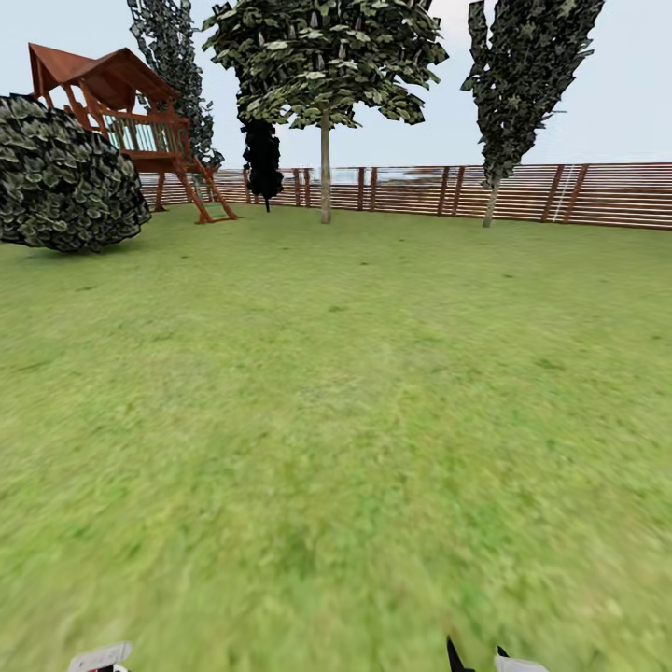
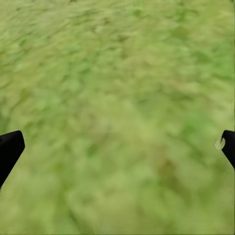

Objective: In the garden, pick up the pesticide atomizer on the floor and spray pesticide onto both trees until each tree trunk is fully covered.

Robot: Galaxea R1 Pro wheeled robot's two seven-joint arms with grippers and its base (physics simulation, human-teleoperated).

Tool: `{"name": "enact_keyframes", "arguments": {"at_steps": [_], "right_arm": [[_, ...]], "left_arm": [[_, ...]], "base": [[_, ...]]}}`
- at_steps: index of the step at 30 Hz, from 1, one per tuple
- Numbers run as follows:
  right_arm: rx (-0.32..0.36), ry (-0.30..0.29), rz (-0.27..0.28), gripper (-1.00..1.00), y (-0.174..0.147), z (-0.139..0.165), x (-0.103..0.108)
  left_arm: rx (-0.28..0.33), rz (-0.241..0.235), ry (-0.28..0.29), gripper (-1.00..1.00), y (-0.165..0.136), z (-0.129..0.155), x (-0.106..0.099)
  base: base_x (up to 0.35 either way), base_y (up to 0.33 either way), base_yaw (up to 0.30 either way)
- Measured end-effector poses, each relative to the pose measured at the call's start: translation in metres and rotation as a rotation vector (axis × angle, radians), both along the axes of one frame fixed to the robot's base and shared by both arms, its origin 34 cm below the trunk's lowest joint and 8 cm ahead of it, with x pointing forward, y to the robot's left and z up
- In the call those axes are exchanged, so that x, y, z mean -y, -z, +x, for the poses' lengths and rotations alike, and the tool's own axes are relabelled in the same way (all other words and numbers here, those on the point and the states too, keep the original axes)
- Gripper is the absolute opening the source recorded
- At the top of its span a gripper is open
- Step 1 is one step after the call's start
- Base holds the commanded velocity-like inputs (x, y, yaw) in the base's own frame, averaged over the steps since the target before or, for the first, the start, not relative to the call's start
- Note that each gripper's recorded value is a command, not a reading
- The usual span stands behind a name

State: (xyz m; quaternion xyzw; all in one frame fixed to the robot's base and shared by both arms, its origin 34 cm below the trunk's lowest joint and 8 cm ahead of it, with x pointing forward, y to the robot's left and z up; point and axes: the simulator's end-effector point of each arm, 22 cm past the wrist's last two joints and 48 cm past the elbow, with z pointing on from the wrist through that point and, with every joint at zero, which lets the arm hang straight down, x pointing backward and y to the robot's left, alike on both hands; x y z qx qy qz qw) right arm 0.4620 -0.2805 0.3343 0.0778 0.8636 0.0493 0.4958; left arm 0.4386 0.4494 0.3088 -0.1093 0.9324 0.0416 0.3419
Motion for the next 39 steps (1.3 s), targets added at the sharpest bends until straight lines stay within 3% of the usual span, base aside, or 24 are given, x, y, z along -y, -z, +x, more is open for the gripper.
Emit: {"name": "enact_keyframes", "arguments": {"at_steps": [39], "right_arm": [[0.0, 0.0, 0.0, 1.0, 0.0, 0.0, 0.0001]], "left_arm": [[0.0, 0.0, 0.0, -1.0, 0.0, 0.0, 0.0]], "base": [[0.338, 0.0, 0.0]]}}
